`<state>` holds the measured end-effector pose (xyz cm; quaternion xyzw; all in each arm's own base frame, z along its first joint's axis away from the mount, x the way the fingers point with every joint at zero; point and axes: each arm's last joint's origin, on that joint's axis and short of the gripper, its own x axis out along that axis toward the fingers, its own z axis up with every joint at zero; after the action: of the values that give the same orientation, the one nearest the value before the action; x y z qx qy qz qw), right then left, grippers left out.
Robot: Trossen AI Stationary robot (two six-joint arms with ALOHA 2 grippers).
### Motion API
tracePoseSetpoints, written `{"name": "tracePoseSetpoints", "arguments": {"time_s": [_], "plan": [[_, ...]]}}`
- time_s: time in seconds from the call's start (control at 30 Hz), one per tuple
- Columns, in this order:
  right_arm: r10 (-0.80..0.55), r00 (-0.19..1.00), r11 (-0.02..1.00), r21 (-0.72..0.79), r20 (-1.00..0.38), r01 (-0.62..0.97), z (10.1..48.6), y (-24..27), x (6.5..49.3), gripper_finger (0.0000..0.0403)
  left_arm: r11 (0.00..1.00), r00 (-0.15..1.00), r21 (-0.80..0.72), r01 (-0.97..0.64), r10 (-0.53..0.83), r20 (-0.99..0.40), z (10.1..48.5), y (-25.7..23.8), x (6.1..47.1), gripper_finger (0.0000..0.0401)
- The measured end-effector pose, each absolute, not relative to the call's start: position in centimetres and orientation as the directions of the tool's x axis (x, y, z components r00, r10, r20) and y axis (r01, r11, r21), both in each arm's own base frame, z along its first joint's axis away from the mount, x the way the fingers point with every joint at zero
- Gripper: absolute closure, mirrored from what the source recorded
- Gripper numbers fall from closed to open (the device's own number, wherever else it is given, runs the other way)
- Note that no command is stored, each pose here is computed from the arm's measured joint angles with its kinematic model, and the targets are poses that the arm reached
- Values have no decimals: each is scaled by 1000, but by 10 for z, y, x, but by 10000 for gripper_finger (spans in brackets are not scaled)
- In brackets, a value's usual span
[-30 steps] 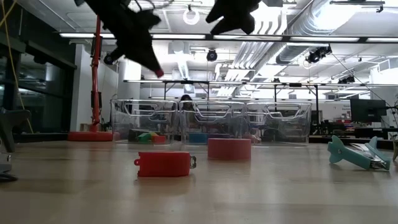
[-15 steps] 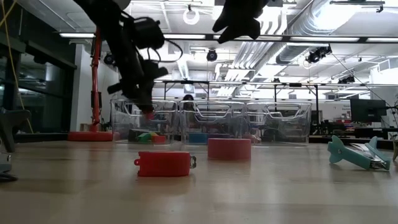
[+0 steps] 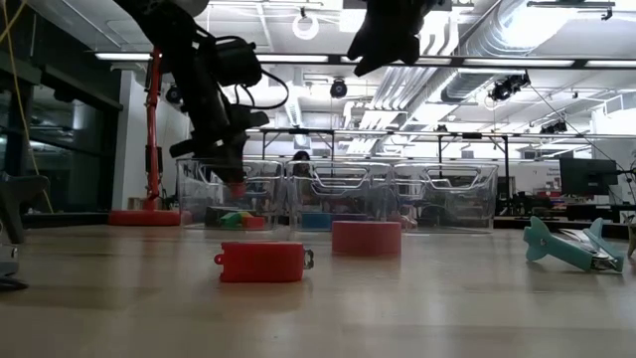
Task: Pick and place Stapler, Stapler remover, tape
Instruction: Put the right red stapler into the left transparent bin, then put the yellow tape into the middle transparent bin
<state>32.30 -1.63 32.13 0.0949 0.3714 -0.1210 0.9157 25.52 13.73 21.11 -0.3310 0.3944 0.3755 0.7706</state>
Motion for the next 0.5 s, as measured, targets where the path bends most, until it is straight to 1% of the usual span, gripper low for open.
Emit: {"name": "tracePoseSetpoints", "arguments": {"time_s": [0.17,0.27,0.37,0.5], "plan": [[-151,679,951,84,-718,299,320,-22,321,201,503,409,-215,-837,314,-857,211,137,255,244],[-142,670,951,87,-728,295,319,-26,320,201,506,412,-214,-836,319,-853,217,137,254,217],[-143,662,954,74,-735,289,318,-28,319,201,502,411,-207,-840,339,-847,228,136,251,210],[-146,643,960,51,-752,277,317,-28,317,201,499,380,-181,-847,332,-863,247,129,238,216]]}}
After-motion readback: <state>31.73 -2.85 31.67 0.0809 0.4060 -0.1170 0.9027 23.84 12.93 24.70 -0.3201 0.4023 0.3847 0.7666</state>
